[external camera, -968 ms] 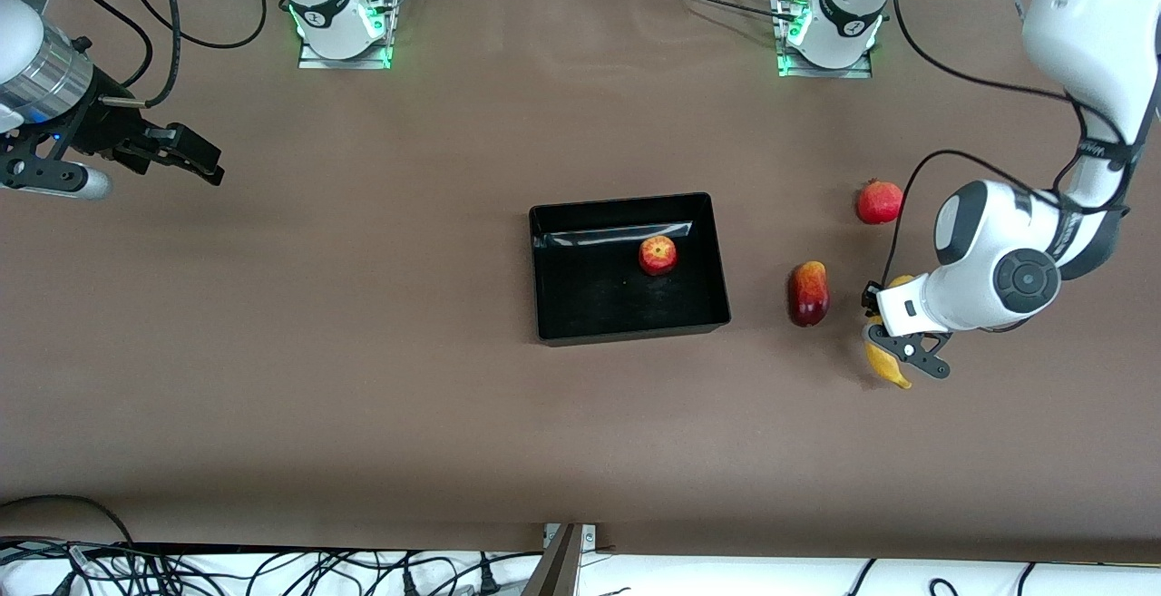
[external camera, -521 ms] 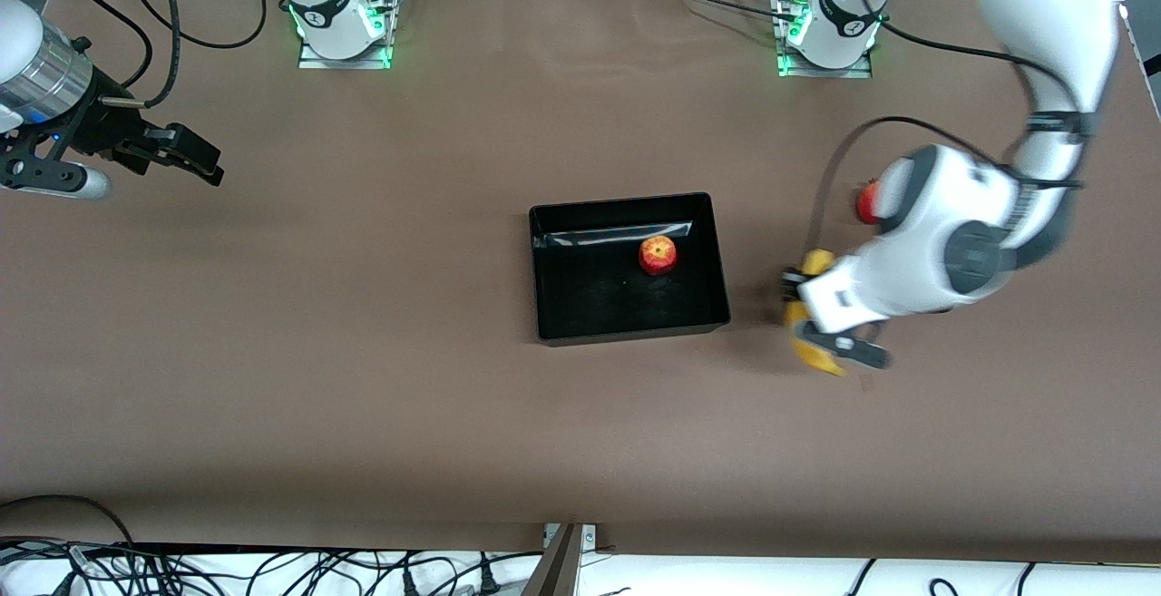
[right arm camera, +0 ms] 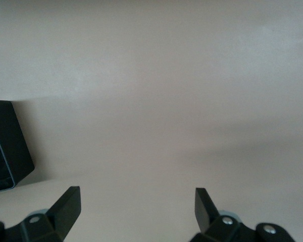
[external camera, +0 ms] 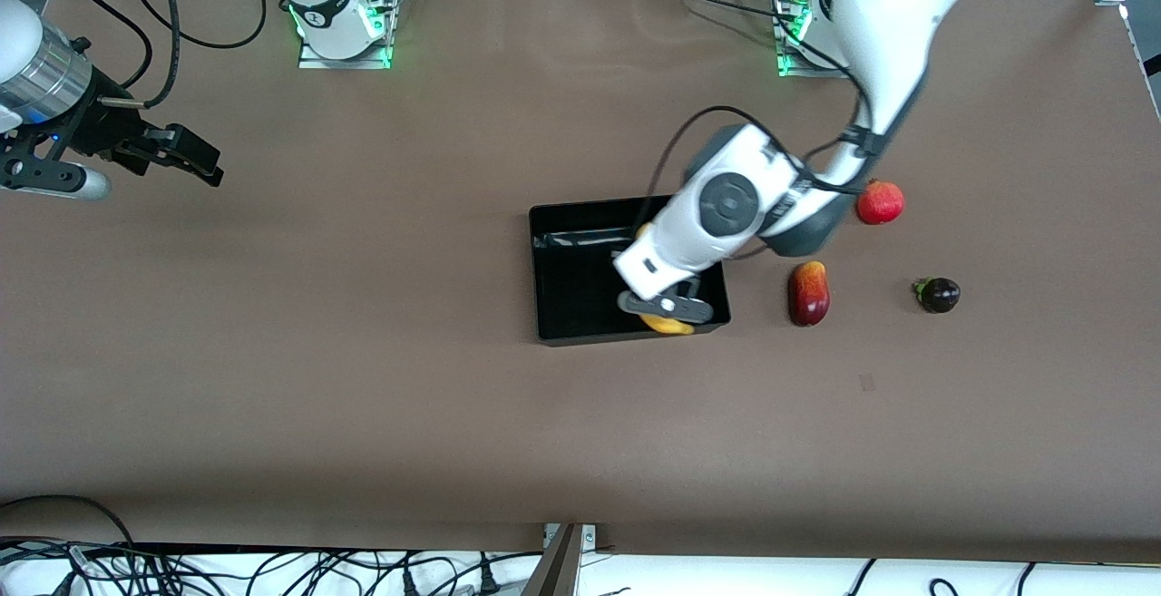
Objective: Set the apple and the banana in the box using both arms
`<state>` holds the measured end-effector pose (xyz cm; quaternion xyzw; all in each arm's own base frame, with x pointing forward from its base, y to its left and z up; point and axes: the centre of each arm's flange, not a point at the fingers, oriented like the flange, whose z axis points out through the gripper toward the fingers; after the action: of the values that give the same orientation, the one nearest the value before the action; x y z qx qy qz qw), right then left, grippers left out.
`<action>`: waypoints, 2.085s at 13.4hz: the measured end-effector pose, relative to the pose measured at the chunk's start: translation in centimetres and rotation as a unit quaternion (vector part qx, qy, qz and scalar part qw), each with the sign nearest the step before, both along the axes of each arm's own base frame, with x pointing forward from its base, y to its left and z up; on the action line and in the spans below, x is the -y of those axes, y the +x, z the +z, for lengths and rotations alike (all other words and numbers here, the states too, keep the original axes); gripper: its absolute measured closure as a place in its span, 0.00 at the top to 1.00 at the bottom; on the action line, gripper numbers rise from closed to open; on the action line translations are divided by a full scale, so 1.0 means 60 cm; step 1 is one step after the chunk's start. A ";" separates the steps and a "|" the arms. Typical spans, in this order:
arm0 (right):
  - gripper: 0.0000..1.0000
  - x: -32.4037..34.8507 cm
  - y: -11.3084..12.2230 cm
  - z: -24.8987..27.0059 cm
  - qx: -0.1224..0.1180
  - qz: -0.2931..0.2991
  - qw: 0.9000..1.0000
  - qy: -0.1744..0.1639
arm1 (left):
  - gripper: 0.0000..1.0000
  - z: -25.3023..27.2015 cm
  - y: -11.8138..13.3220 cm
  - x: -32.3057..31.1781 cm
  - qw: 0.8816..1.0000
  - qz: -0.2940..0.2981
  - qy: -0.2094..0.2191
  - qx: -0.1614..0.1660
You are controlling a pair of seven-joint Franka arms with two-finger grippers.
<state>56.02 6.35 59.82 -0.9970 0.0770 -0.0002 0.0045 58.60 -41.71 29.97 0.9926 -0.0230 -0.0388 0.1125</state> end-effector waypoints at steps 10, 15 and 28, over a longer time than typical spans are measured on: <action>1.00 0.000 0.000 0.000 0.001 0.000 1.000 0.000 | 0.34 -0.158 -0.053 0.078 1.000 0.001 0.005 -0.008; 1.00 0.000 0.001 0.000 0.001 0.000 1.000 0.000 | 0.71 -0.153 -0.010 0.041 1.000 0.020 0.017 0.006; 1.00 0.001 0.002 -0.003 0.000 -0.001 1.000 0.000 | 1.00 0.313 0.094 -0.461 0.992 0.028 0.126 -0.015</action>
<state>56.13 6.28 59.65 -0.9970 0.0777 0.0003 0.0043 64.25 -14.05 48.76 0.9984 0.0116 -0.0535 -0.0119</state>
